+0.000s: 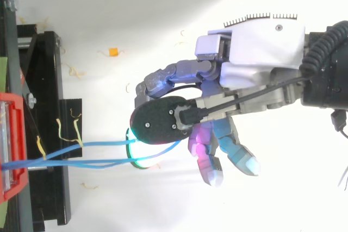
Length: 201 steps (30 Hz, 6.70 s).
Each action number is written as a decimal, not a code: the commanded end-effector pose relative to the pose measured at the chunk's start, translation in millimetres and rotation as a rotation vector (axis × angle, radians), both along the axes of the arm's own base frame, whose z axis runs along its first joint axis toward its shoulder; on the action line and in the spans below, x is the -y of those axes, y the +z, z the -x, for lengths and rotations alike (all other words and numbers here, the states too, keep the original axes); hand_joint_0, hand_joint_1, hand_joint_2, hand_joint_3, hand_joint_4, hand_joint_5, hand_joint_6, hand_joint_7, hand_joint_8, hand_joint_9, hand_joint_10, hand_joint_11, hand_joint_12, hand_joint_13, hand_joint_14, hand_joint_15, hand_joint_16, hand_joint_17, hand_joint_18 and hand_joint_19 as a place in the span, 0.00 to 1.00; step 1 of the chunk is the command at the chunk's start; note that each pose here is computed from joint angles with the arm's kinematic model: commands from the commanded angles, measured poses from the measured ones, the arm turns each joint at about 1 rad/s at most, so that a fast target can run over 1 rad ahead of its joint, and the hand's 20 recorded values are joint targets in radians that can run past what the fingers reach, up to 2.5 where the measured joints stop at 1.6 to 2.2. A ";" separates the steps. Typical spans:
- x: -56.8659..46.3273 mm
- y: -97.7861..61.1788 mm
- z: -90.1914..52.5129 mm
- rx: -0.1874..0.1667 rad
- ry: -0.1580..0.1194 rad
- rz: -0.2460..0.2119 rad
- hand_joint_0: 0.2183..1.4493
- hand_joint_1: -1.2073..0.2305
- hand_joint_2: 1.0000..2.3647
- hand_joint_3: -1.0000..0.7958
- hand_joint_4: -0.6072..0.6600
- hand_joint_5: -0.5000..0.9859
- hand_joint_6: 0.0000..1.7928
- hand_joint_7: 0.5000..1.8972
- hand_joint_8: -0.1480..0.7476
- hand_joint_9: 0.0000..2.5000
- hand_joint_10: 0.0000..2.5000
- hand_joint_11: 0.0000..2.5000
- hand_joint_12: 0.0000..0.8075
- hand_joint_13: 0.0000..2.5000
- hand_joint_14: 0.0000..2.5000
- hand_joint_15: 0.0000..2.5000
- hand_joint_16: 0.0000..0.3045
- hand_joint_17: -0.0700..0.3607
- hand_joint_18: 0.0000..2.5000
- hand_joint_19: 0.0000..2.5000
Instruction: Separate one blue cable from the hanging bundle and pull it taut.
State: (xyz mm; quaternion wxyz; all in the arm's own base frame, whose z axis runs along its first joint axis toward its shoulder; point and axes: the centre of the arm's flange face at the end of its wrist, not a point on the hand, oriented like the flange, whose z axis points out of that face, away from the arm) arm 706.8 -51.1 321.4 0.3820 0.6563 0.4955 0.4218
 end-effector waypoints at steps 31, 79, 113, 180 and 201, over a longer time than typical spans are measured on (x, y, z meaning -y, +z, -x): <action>8.0 7.4 2.9 0.006 -0.030 0.031 0.39 0.37 0.00 0.28 0.59 0.43 0.28 0.55 0.34 0.80 0.01 0.20 0.39 0.58 0.01 0.23 0.15 0.40 0.39 0.22; 10.8 7.8 2.8 0.007 -0.048 0.067 0.25 0.62 0.00 0.28 0.60 0.43 0.28 0.54 0.37 0.77 0.01 0.14 0.41 0.55 0.01 0.21 0.18 0.45 0.35 0.21; 11.9 7.9 2.7 0.007 -0.047 0.072 0.42 0.33 0.01 0.47 0.53 0.43 0.28 0.54 0.38 0.79 0.01 0.21 0.40 0.56 0.01 0.22 0.15 0.40 0.36 0.23; 13.5 14.2 4.8 0.012 -0.057 0.086 0.38 0.28 0.00 0.31 0.55 0.43 0.28 0.56 0.39 0.78 0.01 0.20 0.40 0.55 0.01 0.23 0.15 0.40 0.36 0.22; 13.9 17.3 5.9 0.013 -0.054 0.101 0.40 0.23 0.00 0.28 0.57 0.43 0.28 0.54 0.38 0.78 0.01 0.21 0.39 0.56 0.01 0.23 0.15 0.40 0.36 0.22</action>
